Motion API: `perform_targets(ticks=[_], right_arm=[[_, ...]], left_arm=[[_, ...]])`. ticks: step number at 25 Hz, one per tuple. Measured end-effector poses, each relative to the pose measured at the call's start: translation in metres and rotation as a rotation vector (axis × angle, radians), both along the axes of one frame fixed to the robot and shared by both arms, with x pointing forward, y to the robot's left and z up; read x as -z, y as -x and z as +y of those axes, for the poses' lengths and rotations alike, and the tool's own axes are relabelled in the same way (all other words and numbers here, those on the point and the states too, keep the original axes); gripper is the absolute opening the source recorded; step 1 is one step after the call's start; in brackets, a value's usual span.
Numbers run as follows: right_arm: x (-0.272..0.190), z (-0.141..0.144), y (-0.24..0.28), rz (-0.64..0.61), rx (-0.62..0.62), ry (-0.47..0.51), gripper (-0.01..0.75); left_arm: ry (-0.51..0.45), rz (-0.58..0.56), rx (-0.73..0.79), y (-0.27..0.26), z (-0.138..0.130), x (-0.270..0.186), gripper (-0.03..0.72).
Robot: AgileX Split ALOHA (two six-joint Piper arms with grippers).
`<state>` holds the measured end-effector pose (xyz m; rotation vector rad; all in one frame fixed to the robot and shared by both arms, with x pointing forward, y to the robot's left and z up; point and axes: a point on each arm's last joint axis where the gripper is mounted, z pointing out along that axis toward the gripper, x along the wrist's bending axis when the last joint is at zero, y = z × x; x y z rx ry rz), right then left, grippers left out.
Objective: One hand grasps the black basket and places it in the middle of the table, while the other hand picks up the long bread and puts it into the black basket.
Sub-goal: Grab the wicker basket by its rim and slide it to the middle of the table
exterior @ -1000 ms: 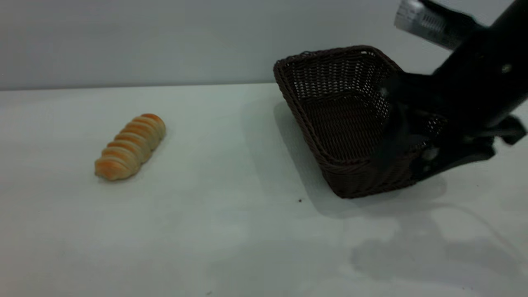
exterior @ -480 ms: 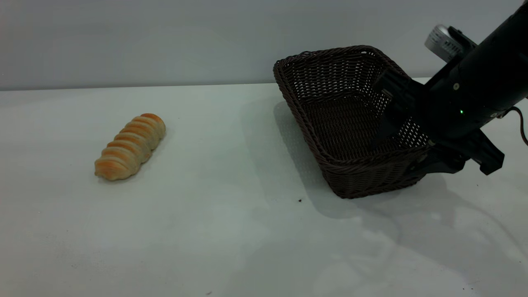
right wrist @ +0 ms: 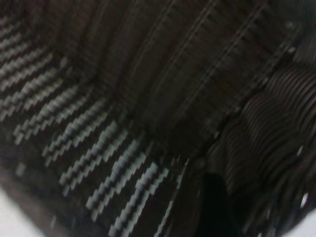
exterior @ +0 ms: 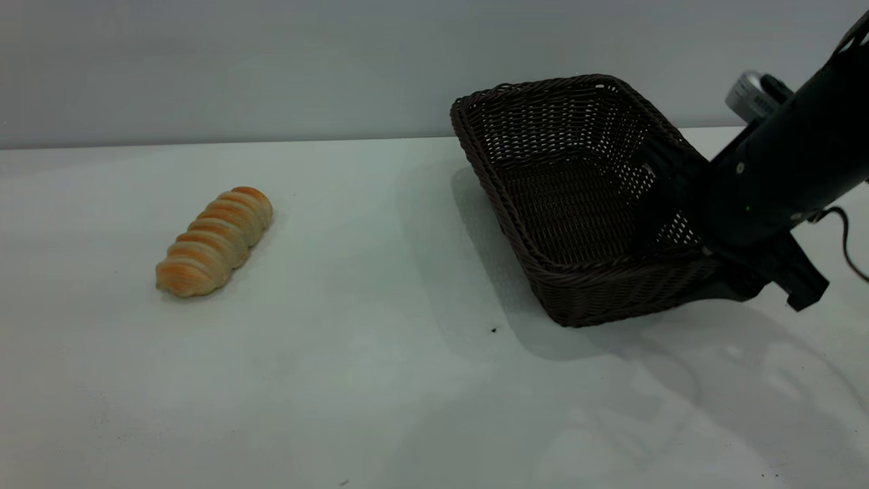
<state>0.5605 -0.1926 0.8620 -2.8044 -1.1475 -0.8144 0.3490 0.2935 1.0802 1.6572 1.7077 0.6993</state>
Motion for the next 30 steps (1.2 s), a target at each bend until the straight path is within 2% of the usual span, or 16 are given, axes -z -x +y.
perform_targets(ticks=[6, 9, 13, 14, 15, 19, 22, 25, 30], right_arm=[[0.020, -0.005, -0.014, -0.012, 0.081, 0.062, 0.421], [0.025, -0.004, -0.019, -0.013, 0.096, 0.063, 0.329], [0.023, -0.004, -0.023, -0.030, 0.088, 0.074, 0.140], [0.022, -0.004, -0.023, -0.038, 0.064, 0.087, 0.101], [0.020, -0.003, -0.023, -0.048, 0.019, 0.106, 0.093], [0.005, -0.001, -0.023, -0.103, -0.135, 0.165, 0.094], [-0.015, 0.005, -0.031, -0.186, -0.321, 0.214, 0.094], [-0.029, 0.021, -0.042, -0.229, -0.485, 0.156, 0.094], [-0.025, 0.046, -0.060, -0.203, -0.660, 0.033, 0.094]], left_arm=[[0.000, -0.001, 0.000, 0.000, 0.000, 0.000, 0.522], [0.000, -0.001, 0.000, 0.000, 0.000, 0.000, 0.522], [0.000, -0.002, 0.000, 0.000, 0.000, 0.000, 0.522], [0.000, -0.002, 0.000, 0.000, 0.000, 0.000, 0.522], [0.000, -0.002, 0.000, 0.000, 0.000, 0.000, 0.522], [-0.001, -0.002, 0.000, 0.000, 0.000, 0.000, 0.522], [-0.002, 0.000, 0.000, 0.000, 0.000, 0.000, 0.522], [-0.002, 0.003, 0.001, 0.000, 0.000, 0.000, 0.522], [-0.004, 0.018, 0.002, 0.001, 0.000, 0.001, 0.522]])
